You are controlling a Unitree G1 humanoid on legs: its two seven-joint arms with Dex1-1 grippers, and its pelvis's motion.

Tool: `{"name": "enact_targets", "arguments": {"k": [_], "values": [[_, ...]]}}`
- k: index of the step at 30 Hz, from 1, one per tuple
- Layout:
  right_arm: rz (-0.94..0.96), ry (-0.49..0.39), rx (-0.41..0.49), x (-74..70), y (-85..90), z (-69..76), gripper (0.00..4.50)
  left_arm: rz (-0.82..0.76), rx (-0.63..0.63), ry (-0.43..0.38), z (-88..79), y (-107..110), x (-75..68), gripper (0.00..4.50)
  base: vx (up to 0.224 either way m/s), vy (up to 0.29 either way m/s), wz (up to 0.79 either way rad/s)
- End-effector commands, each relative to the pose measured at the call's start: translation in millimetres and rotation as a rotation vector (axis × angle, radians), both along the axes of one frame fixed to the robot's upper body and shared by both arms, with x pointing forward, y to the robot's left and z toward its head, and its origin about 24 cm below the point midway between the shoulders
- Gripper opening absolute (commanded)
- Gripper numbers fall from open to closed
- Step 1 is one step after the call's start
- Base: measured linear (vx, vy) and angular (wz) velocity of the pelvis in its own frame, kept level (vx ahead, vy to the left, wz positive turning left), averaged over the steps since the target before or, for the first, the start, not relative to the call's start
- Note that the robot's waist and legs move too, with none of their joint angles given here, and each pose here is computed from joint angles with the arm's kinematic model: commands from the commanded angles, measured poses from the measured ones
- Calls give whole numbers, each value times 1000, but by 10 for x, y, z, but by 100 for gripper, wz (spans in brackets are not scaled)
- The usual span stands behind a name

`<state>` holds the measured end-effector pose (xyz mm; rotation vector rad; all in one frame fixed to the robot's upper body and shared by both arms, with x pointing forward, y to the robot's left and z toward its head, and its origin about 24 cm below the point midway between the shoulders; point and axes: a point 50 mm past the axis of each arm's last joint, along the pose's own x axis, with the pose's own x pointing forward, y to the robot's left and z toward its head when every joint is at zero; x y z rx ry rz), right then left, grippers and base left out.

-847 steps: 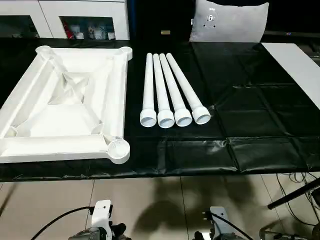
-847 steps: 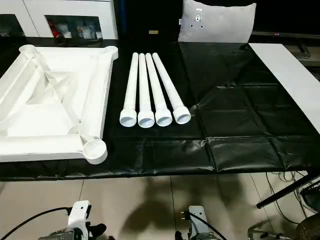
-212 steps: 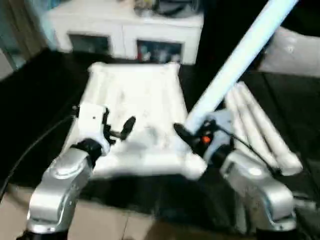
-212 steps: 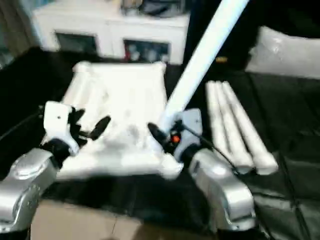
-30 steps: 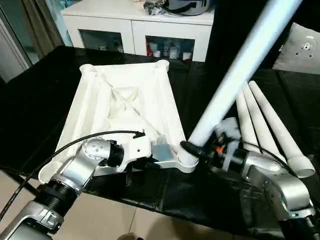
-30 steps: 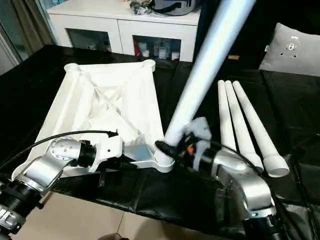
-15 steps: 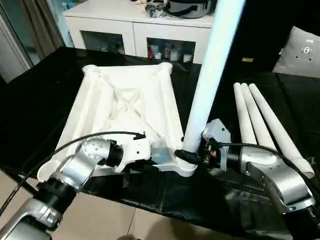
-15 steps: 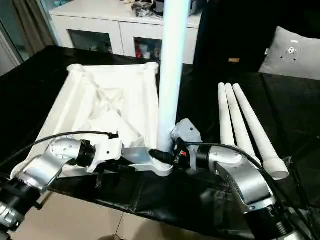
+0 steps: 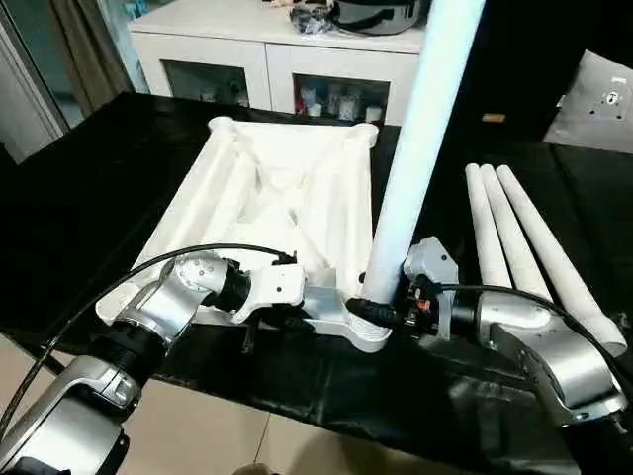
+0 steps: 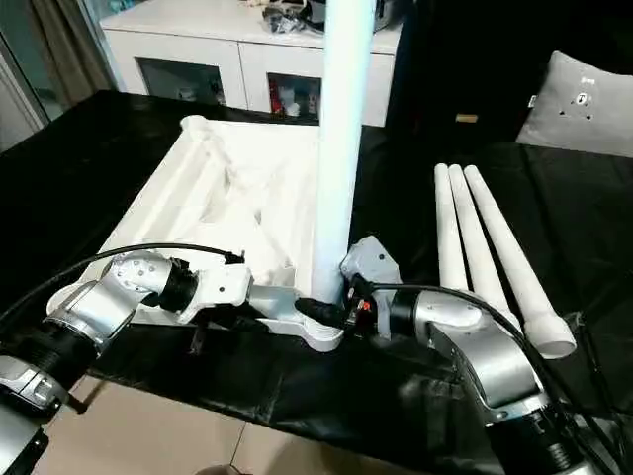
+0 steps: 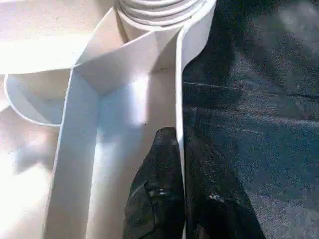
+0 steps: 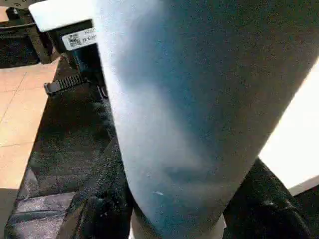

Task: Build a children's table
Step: Rotate leg to tighten

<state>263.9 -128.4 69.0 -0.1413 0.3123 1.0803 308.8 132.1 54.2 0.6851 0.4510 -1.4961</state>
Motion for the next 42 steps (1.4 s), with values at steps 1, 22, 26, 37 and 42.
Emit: {"name": "enact_targets", "arguments": {"k": [1,22,26,37,42], "values": [[-95,205,-100,-113,9,-485,189,195,-88,-108,206,93,120,0,0,0,0],[-449,117,-67,327,96,-488,189,465,-158,-143,162,-266,-245,0,0,0,0],[-442,99,-67,348,115,-495,189,486,-166,-142,178,-260,-235,0,0,0,0],[-457,95,-18,367,60,-466,306,497,-148,-143,158,-153,-179,0,0,0,0],[-420,77,-11,312,22,-450,349,494,-135,-144,153,-116,-149,0,0,0,0]]}}
